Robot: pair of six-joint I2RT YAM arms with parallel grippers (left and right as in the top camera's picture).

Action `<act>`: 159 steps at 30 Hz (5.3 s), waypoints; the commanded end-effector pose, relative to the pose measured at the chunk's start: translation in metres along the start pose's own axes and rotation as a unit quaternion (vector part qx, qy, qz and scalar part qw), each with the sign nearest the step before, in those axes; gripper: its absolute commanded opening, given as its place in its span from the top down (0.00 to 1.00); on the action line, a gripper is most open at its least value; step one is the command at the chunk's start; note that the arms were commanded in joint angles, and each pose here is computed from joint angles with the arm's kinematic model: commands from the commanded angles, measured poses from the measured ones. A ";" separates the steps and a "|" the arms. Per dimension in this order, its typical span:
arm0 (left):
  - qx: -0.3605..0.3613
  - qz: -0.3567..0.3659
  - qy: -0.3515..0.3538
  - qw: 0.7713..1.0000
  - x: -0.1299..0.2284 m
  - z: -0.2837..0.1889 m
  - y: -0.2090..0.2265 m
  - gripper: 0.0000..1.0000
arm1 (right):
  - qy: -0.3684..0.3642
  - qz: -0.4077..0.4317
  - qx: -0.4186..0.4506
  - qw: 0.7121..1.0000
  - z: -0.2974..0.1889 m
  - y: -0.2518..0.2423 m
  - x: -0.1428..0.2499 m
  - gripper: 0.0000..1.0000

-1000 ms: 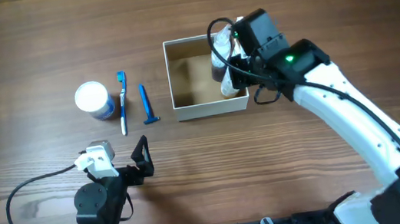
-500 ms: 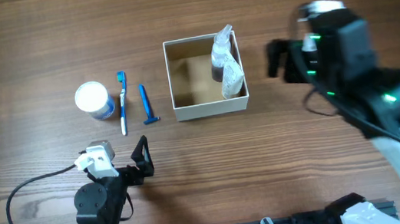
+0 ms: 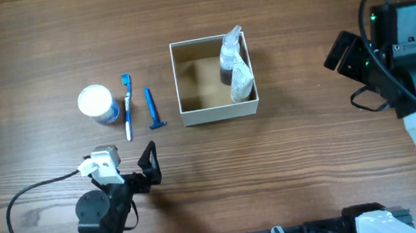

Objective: Pack container

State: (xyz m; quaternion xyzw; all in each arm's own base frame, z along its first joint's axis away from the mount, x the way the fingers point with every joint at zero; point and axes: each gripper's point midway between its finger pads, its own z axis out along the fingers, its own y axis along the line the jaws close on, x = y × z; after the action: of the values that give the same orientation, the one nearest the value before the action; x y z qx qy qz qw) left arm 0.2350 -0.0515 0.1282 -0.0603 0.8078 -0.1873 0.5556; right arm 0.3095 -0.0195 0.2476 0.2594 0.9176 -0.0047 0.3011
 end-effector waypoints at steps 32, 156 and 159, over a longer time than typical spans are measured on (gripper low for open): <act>-0.297 -0.017 0.329 0.896 -0.039 0.145 0.117 0.00 | 0.045 -0.002 0.036 0.998 0.039 0.002 0.005 0.00; -0.126 0.052 0.383 0.914 -0.031 0.168 -0.054 0.51 | 0.045 -0.002 0.036 0.998 0.039 0.002 0.005 0.00; -0.160 0.014 0.373 0.914 -0.043 0.168 -0.022 0.46 | 0.045 -0.002 0.036 0.998 0.039 0.002 0.005 0.00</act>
State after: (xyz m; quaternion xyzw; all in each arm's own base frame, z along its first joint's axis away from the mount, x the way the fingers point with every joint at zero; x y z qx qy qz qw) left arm 0.3941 -0.1306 0.1141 -0.0122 0.9802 -0.0668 0.1863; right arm 0.3258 -0.0188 0.2101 0.2578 0.9343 -0.0227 0.2453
